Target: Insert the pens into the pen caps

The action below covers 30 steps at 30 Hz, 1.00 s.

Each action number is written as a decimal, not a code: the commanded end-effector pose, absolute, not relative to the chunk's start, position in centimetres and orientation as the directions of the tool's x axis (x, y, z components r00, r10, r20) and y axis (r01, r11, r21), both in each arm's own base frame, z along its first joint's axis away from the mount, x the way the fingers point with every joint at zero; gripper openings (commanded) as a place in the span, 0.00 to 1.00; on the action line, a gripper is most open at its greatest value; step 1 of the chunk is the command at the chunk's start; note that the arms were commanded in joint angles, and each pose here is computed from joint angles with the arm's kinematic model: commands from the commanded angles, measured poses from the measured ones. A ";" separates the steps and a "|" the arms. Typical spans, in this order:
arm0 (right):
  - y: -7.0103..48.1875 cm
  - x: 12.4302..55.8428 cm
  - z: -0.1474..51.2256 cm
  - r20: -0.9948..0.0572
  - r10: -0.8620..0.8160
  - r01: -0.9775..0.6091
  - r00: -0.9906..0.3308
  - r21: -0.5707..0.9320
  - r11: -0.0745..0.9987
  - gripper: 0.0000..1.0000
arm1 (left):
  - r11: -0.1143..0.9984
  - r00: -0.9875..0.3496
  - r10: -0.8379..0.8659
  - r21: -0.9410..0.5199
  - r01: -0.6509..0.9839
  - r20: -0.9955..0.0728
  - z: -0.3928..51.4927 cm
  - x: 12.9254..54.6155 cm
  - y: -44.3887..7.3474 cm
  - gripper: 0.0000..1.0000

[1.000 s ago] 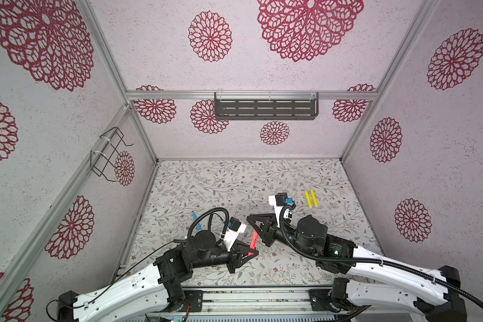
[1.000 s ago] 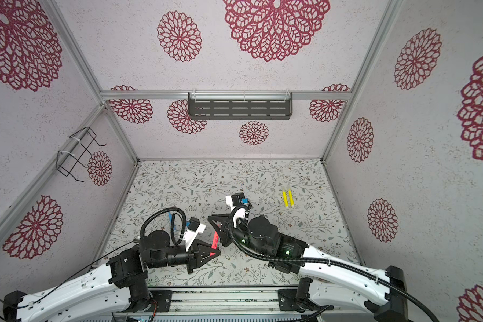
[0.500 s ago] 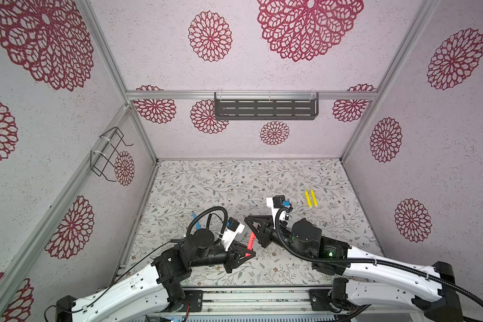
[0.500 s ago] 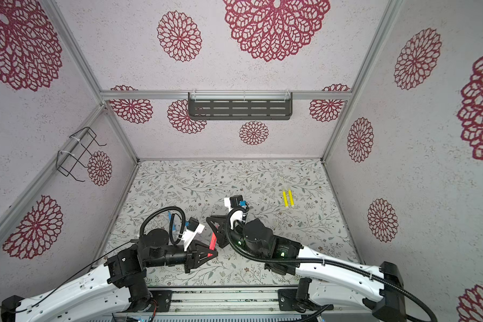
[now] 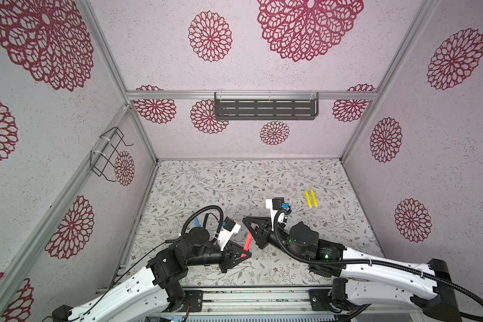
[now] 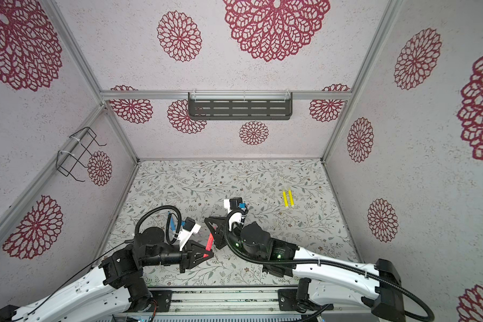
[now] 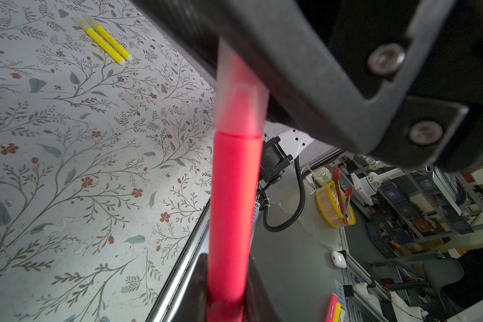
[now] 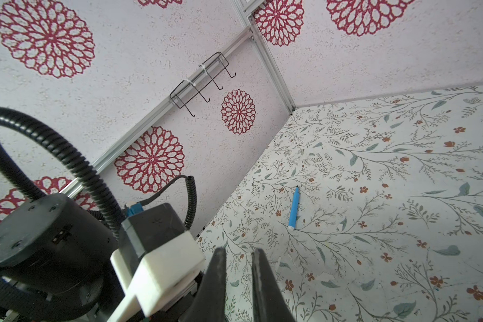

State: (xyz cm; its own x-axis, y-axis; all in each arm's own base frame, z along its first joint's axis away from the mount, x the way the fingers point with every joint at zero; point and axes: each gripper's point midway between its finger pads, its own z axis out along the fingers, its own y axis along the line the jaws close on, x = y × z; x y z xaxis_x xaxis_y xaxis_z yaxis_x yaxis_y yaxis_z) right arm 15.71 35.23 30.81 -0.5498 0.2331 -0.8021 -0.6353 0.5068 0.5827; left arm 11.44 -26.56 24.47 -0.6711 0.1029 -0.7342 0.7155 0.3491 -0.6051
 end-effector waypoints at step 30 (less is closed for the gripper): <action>34.7 6.6 20.7 -0.724 -0.330 -0.761 -0.606 0.407 0.506 0.14 | 0.403 -0.429 -0.383 -0.565 0.720 -0.818 37.3 18.7 -22.7 0.00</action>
